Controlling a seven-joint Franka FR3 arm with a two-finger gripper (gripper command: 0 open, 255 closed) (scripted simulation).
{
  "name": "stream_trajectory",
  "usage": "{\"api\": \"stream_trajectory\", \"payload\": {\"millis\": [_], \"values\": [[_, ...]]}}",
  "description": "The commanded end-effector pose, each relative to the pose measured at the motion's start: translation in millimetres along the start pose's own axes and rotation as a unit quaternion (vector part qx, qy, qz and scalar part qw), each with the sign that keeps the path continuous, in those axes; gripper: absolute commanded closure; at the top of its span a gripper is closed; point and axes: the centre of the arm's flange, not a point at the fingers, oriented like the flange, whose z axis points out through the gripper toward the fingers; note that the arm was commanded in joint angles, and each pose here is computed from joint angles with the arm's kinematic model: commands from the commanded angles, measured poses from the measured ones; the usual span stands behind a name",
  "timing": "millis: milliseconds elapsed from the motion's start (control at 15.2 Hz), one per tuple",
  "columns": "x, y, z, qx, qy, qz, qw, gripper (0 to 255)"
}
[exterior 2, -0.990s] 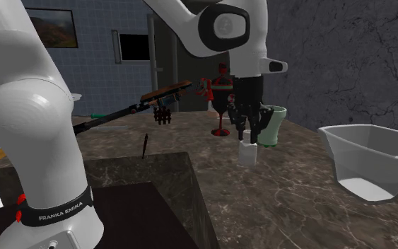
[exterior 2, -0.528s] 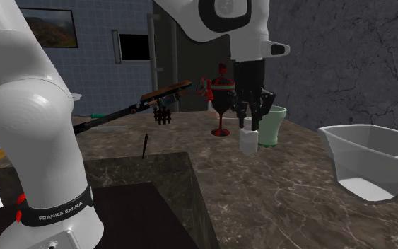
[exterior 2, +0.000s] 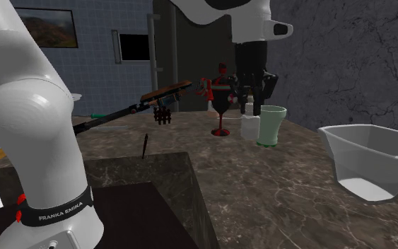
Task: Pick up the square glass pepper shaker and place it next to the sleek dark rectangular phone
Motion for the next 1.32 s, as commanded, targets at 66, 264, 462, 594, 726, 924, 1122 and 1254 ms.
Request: {"api": "stream_trajectory", "payload": {"millis": [66, 264, 462, 594, 726, 924, 1122, 1254], "values": [[0.6, 0.2, -17.4, 0.000, 0.000, 0.000, 1.0000, 255], [1.5, 1.0, -33.2, 0.000, 0.000, 0.000, 1.0000, 255], [2.5, 1.7, -49.0, 0.000, 0.000, 0.000, 1.0000, 255], [3.1, 2.3, -59.6, 0.000, 0.000, 0.000, 1.0000, 255], [3.4, 2.6, -66.2, 0.000, 0.000, 0.000, 1.0000, 255], [-0.6, -36.7, -68.5, 0.000, 0.000, 0.000, 1.0000, 255], [-4.8, -76.0, -70.9, 0.000, 0.000, 0.000, 1.0000, 255], [-7.5, -102.2, -72.4, 0.000, 0.000, 0.000, 1.0000, 255]]}}
